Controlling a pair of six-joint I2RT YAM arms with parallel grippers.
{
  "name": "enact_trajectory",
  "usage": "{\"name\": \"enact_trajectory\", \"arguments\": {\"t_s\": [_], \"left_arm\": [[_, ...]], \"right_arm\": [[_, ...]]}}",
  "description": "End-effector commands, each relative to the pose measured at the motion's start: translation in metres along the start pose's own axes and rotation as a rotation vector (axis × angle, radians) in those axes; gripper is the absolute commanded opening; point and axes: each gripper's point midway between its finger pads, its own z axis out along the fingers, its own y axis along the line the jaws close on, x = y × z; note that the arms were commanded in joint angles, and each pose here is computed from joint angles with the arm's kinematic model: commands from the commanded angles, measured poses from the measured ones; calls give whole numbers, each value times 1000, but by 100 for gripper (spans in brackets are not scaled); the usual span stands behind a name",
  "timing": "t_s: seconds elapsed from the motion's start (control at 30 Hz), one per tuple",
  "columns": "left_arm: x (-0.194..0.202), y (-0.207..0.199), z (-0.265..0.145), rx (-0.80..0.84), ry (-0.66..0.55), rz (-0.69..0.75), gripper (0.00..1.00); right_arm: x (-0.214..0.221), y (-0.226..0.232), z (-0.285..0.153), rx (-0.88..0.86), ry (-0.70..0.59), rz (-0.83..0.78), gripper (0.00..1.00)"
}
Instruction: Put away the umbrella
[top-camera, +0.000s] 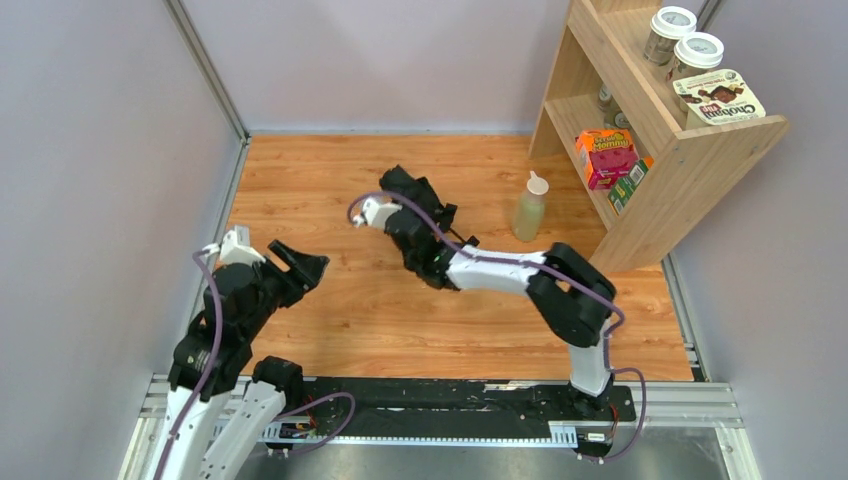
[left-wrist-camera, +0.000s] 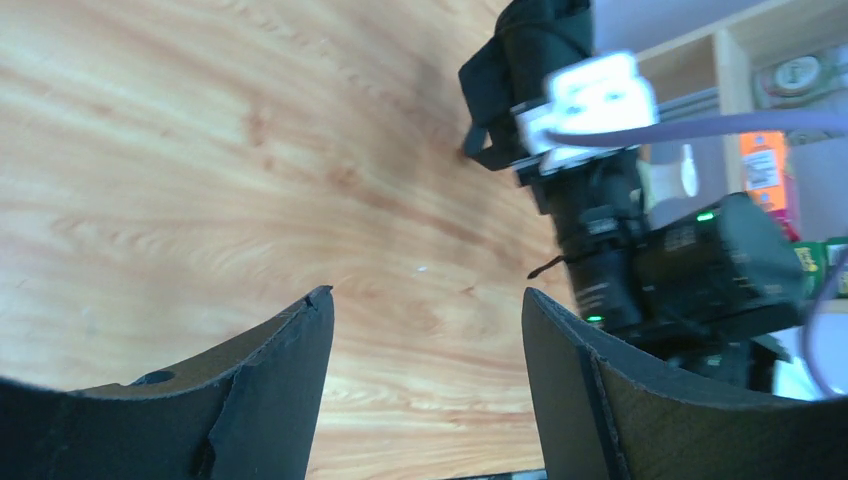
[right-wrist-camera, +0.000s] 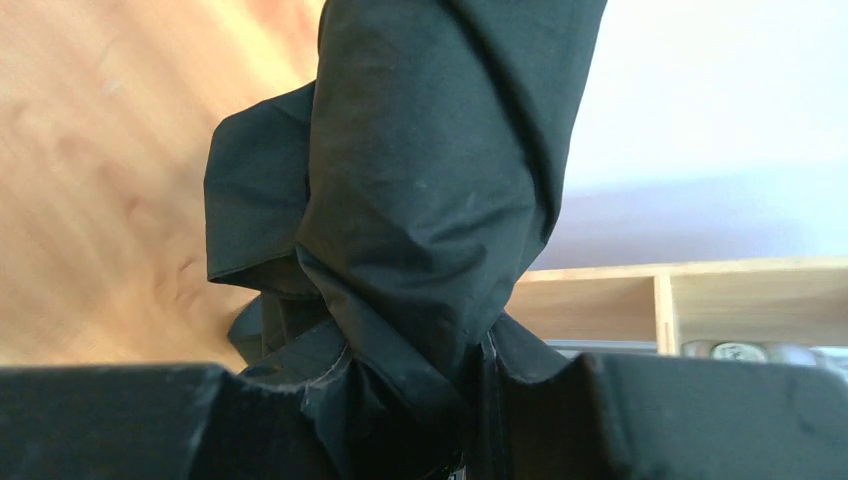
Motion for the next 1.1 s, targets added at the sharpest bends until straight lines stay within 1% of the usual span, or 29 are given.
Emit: {"name": "enact_trajectory", "arguments": {"t_s": [0.0, 0.1, 0.13, 0.2, 0.33, 0.43, 0.53, 0.57, 0.63, 0.67, 0.7, 0.73, 0.77, 0.8, 0.97, 1.0, 1.03, 1.07], "left_arm": [[18, 50, -27, -132, -24, -21, 74], [19, 73, -45, -184, -84, -37, 74], [21, 80, -53, -189, -101, -47, 73], [25, 89, -60, -194, -117, -52, 73], [46, 99, -58, -202, -57, -102, 72], [59, 100, -55, -214, -4, -162, 72], [61, 93, -53, -196, 9, -236, 72], [57, 85, -50, -161, -2, -250, 72], [65, 75, -35, -126, 44, -291, 73], [73, 67, -29, -92, 95, -314, 75], [81, 65, -15, -95, 134, -355, 76], [91, 60, -11, -77, 194, -379, 77], [99, 61, 3, -93, 222, -414, 76], [104, 61, 7, -94, 249, -426, 77], [115, 71, 50, -143, 263, -479, 77], [108, 58, 57, -82, 246, -483, 77], [117, 65, 65, -110, 271, -502, 77], [115, 57, 70, -76, 276, -513, 77]], "right_arm": [[2, 30, -19, 163, 34, -279, 0], [15, 89, -40, 24, 30, -299, 0], [18, 110, -52, -25, 9, -310, 0], [27, 135, -69, -83, -11, -290, 0], [51, 194, -101, -394, 2, -231, 0], [68, 223, -124, -546, 2, -146, 0], [90, 252, -140, -697, 25, -80, 0], [94, 259, -143, -731, 42, -64, 0], [100, 273, -150, -807, 60, -37, 0], [101, 277, -152, -831, 63, -10, 0], [100, 281, -154, -857, 58, 18, 0], [103, 282, -154, -873, 66, 47, 0], [102, 284, -154, -893, 65, 78, 0], [104, 285, -154, -912, 66, 96, 0], [110, 293, -155, -1002, 92, 152, 0], [108, 295, -159, -1039, 90, 168, 0], [109, 295, -158, -1052, 100, 180, 0], [109, 295, -158, -1058, 104, 188, 0]]}}
